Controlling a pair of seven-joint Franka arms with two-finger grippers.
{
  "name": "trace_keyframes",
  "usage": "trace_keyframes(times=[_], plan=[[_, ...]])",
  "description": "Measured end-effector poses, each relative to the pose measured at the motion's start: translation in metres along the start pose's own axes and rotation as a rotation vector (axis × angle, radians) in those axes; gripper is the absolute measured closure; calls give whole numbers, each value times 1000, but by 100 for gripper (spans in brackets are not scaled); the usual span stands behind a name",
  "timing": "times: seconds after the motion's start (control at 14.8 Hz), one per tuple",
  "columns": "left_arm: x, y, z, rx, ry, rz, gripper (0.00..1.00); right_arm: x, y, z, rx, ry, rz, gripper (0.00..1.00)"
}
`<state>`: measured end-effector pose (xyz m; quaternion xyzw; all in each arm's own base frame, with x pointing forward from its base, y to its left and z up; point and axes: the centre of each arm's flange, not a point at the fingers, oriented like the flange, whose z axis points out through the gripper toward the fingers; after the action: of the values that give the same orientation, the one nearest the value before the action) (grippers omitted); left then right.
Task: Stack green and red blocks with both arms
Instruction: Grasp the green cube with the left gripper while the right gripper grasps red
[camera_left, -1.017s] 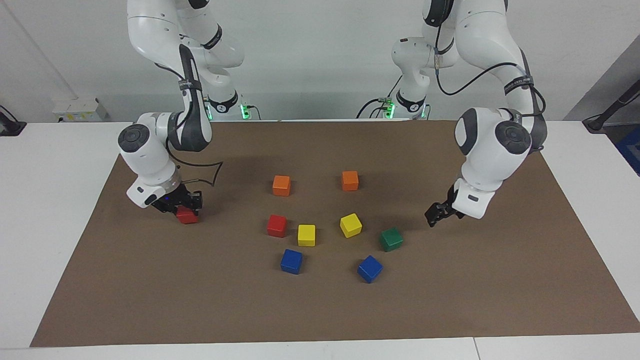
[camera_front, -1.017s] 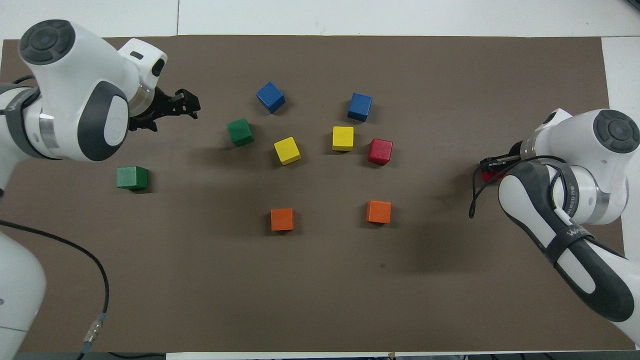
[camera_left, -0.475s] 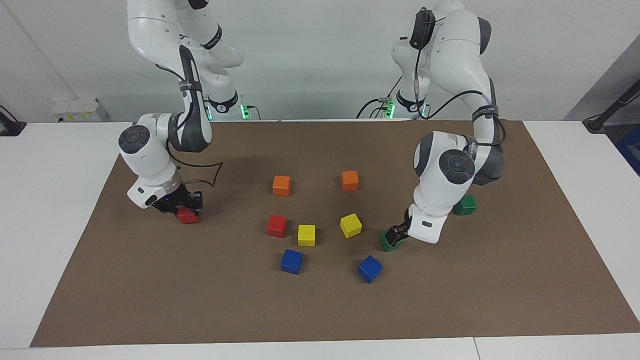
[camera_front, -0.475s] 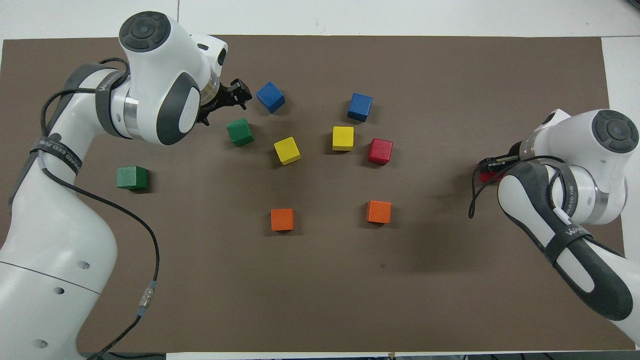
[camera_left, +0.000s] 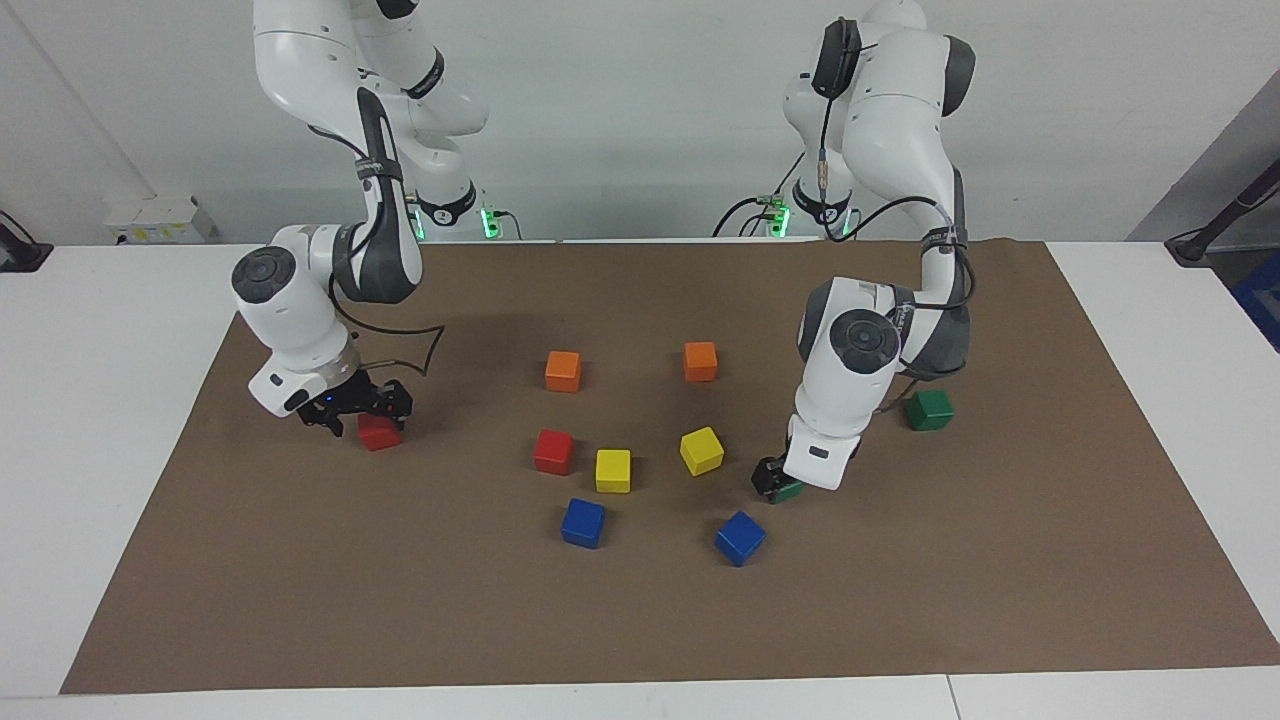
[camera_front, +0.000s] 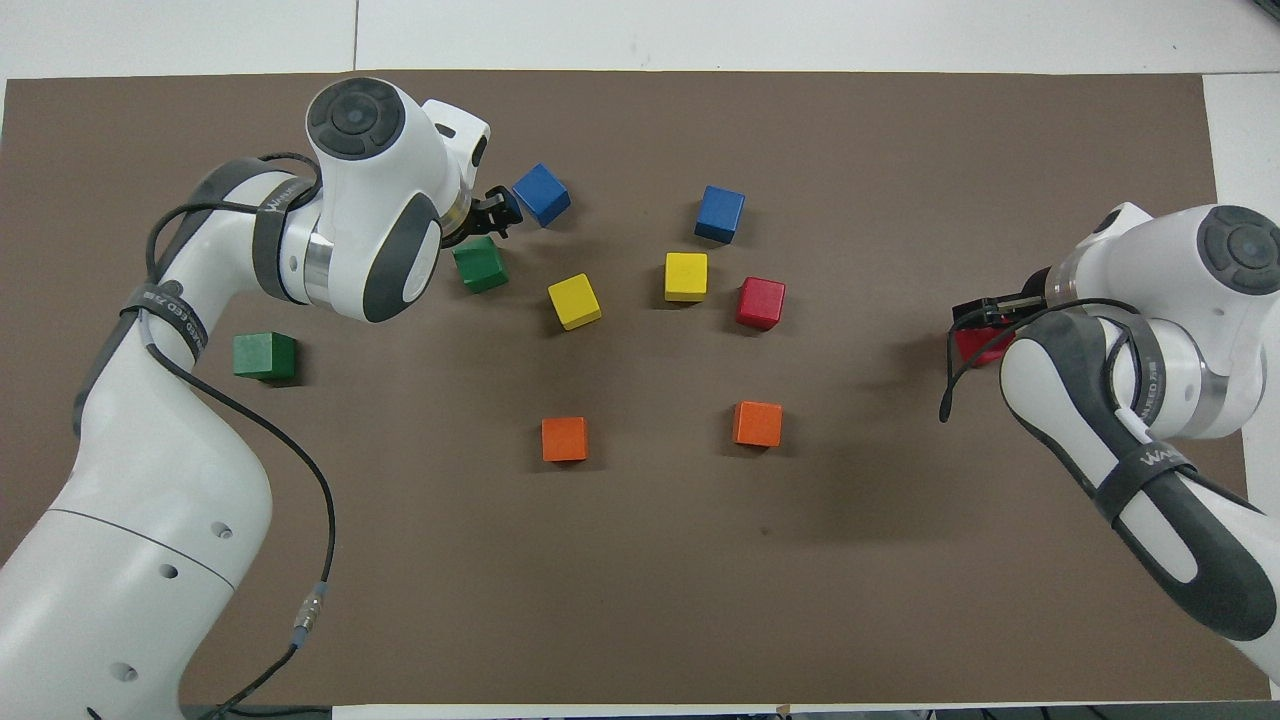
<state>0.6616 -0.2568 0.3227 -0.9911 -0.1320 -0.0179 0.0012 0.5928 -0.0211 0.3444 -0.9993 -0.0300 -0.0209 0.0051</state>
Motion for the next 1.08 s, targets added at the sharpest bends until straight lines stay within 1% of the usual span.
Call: trace_keyframes(times=[0.2, 0.34, 0.54, 0.68, 0.88, 1.08], plan=[[-13, 0, 10, 4, -5, 12, 0, 29, -39, -60, 4, -10, 23, 0], [-15, -1, 7, 4, -4, 14, 0, 36, -84, -82, -2, 0, 33, 0], [-17, -3, 7, 4, -3, 13, 0, 37, -166, -92, -39, 34, 58, 0], [-17, -3, 7, 3, -1, 12, 0, 42, -206, -100, -33, 47, 70, 0], [-16, -1, 5, -11, 16, -13, 0, 60, -240, -97, -26, 48, 64, 1], [-15, 0, 4, -19, 24, -21, 0, 72, -255, -72, -27, 28, 71, 0]])
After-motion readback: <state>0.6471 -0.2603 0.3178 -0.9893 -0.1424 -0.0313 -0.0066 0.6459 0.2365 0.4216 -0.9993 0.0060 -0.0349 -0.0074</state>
